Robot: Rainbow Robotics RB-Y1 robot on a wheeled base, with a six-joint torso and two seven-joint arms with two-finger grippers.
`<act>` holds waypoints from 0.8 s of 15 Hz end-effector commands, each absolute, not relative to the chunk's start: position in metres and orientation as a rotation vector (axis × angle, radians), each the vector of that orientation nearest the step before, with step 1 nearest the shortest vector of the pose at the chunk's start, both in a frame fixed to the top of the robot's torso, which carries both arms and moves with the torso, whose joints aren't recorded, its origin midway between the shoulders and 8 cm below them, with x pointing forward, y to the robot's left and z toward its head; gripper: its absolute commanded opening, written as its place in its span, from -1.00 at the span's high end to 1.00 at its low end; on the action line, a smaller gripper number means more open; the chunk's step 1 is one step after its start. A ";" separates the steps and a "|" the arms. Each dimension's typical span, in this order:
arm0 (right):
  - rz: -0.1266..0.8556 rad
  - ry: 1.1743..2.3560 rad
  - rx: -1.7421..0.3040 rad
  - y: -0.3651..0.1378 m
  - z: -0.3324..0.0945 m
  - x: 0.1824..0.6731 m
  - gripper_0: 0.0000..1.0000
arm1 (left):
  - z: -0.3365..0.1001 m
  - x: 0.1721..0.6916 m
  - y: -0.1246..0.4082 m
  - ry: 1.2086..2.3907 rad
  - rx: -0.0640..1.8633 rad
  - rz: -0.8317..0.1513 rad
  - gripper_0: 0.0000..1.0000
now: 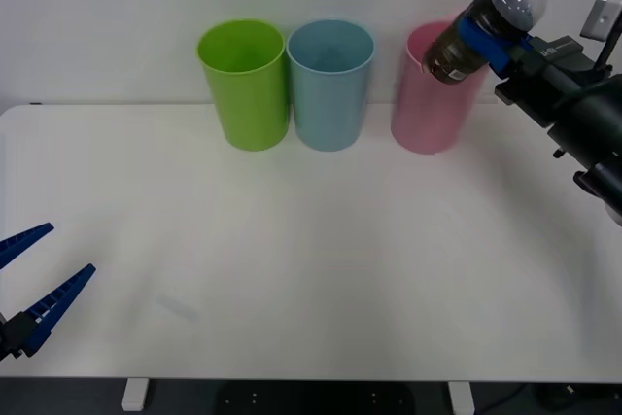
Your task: Grasp the object on the table and drop it into the matching bin: aluminum can to the light blue bin, PET bottle to the pink bin.
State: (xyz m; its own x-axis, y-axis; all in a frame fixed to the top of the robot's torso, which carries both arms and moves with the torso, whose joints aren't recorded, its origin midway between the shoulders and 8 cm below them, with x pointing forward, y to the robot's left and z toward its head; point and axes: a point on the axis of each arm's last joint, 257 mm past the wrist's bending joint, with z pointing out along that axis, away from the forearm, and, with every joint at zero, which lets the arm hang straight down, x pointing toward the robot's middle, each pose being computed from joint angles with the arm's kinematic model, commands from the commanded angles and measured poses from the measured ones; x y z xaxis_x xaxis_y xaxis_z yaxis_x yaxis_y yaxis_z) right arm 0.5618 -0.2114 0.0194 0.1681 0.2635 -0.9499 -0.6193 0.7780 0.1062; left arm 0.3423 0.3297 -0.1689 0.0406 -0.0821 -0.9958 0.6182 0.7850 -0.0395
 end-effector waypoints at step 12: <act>0.434 1.347 -0.300 -0.251 0.046 0.687 1.00 | -0.169 0.342 0.330 1.441 0.465 -0.567 -1.00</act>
